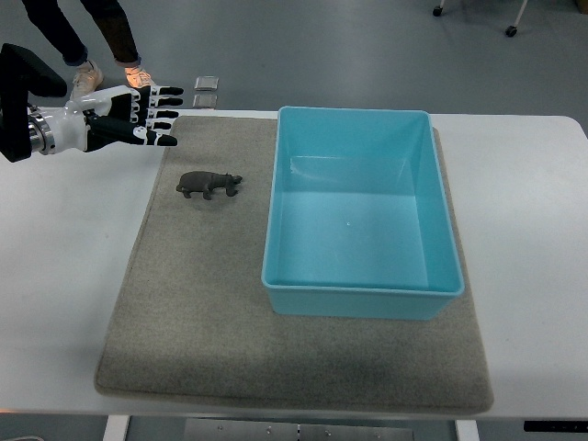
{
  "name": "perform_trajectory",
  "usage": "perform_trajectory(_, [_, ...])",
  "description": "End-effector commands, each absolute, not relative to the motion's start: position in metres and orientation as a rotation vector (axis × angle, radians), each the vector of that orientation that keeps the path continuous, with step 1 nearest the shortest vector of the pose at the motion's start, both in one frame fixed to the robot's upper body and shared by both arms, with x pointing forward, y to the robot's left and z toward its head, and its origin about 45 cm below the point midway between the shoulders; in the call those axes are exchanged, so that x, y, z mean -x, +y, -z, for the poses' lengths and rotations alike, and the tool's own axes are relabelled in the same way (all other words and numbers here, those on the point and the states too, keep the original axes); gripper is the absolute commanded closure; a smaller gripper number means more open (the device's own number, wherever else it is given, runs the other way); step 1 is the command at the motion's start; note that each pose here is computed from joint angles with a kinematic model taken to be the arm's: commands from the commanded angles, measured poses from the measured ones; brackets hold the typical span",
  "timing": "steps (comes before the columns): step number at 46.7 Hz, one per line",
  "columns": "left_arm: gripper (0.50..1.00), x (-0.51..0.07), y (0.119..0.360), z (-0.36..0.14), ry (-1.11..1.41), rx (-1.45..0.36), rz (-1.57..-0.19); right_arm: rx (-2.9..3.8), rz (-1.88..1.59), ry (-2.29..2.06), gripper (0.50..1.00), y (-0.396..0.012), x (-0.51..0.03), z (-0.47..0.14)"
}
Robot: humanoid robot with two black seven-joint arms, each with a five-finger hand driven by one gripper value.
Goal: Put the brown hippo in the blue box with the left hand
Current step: 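Move the left hand forward over the mat toward the brown hippo, then lower the left hand onto the brown hippo and close fingers around it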
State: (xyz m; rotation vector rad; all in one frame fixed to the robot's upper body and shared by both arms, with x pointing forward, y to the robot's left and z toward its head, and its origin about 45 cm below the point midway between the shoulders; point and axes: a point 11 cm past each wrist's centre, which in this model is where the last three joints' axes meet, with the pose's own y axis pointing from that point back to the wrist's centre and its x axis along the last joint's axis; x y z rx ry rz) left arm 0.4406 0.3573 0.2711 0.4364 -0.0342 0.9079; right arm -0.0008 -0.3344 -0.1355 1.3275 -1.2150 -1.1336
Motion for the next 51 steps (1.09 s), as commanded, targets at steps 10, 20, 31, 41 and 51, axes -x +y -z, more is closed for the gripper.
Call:
perform_trajectory(10, [0.514,-0.436,0.341,-0.277,-0.291,-0.588,-0.769,-1.326,1.134,-1.214,0.564,-0.334,0.001,0.136])
perform_trajectory(20, [0.525,-0.437,0.332,-0.278,-0.482,-0.701,-0.725,-1.326,1.134,-1.214,0.564,-0.334,0.001,0.136])
perform_trajectory(31, [0.527,-0.437,0.322,-0.280,-0.636,-0.746,-0.685,-1.326,1.134,-1.214,0.564,-0.334,0.001,0.136])
perform_trajectory(41, [0.527,-0.437,0.320,-0.272,-0.774,-0.806,-0.660,-1.326,1.134,-1.214,0.564,-0.334,0.001,0.136])
perform_trajectory(51, [0.527,-0.439,0.317,-0.255,-0.837,-0.871,-0.625,-1.329,1.132,-1.216,0.564,-0.334,0.000,0.135])
